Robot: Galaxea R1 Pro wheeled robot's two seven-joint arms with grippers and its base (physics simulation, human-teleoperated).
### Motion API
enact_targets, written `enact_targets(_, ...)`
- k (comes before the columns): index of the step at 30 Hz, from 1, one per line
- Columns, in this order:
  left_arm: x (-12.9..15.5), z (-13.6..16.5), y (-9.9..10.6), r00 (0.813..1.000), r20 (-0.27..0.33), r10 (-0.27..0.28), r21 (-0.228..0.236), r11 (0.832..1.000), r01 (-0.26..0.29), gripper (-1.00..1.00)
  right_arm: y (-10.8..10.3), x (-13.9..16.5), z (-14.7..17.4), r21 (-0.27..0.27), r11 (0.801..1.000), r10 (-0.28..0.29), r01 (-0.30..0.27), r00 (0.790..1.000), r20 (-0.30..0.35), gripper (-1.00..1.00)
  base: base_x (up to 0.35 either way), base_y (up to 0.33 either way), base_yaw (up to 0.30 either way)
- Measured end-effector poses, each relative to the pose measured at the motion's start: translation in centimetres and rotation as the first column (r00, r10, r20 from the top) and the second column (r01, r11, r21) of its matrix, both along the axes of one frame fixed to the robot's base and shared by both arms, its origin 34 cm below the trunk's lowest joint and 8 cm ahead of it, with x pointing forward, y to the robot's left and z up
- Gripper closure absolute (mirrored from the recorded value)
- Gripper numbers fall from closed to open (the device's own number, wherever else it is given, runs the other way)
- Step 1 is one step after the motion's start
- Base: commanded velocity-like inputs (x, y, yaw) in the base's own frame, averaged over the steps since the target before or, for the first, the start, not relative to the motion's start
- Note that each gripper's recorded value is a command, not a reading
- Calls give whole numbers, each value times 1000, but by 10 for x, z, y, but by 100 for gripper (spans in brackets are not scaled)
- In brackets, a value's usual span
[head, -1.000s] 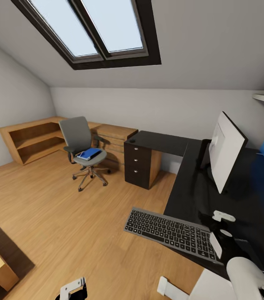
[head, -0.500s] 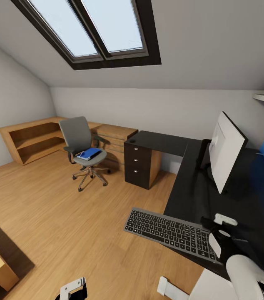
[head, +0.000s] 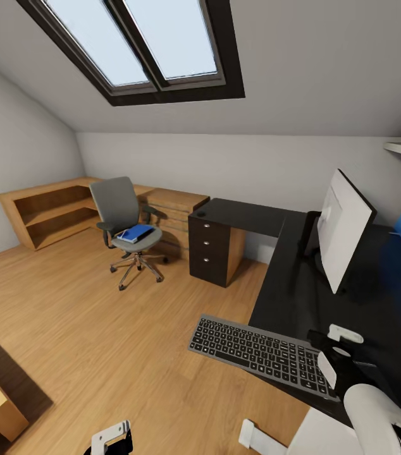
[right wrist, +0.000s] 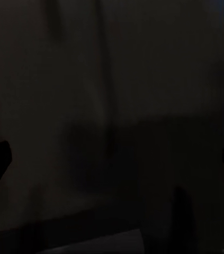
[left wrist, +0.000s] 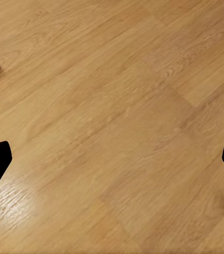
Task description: In the bedroom, organize the workspace by keeping the computer under the desk, ensuring the monitor is on the desk, placing the keyboard on the desk next to the monitor, placing the mouse on the desk next to the keyboard, moving the folder from the swivel chair onto the desk next to the mouse, stacking the notebook on top of the folder with the pen on top of the notebook, and positioning the swivel chair next to the desk.
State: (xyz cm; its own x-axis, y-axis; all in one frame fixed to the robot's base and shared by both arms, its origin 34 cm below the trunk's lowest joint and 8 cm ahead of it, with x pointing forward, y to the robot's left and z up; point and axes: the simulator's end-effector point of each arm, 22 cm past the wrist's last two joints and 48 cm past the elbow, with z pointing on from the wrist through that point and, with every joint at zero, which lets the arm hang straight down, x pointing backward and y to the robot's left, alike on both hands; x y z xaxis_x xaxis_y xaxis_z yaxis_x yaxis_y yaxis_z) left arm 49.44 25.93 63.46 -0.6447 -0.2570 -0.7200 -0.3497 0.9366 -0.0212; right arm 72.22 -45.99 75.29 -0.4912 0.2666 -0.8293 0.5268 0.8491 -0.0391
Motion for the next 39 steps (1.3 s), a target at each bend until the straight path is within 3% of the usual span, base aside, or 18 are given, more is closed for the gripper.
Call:
enact_targets(11,0,0,0,1000,0,0,0,1000,0,-100,2,-4,-7,9,1000,5,-4,999,-41,-100,0,0,0)
enact_targets(22,0,0,0,1000,0,-1,0,1000,1,-100,4,-5,-8,-19,999,31,-33,997,-74,-100,0,0,0)
enact_targets(39,0,0,0,1000,0,0,0,1000,0,-100,6,-13,-18,-3,999,36,-37,990,-133,-100,-32,0,0)
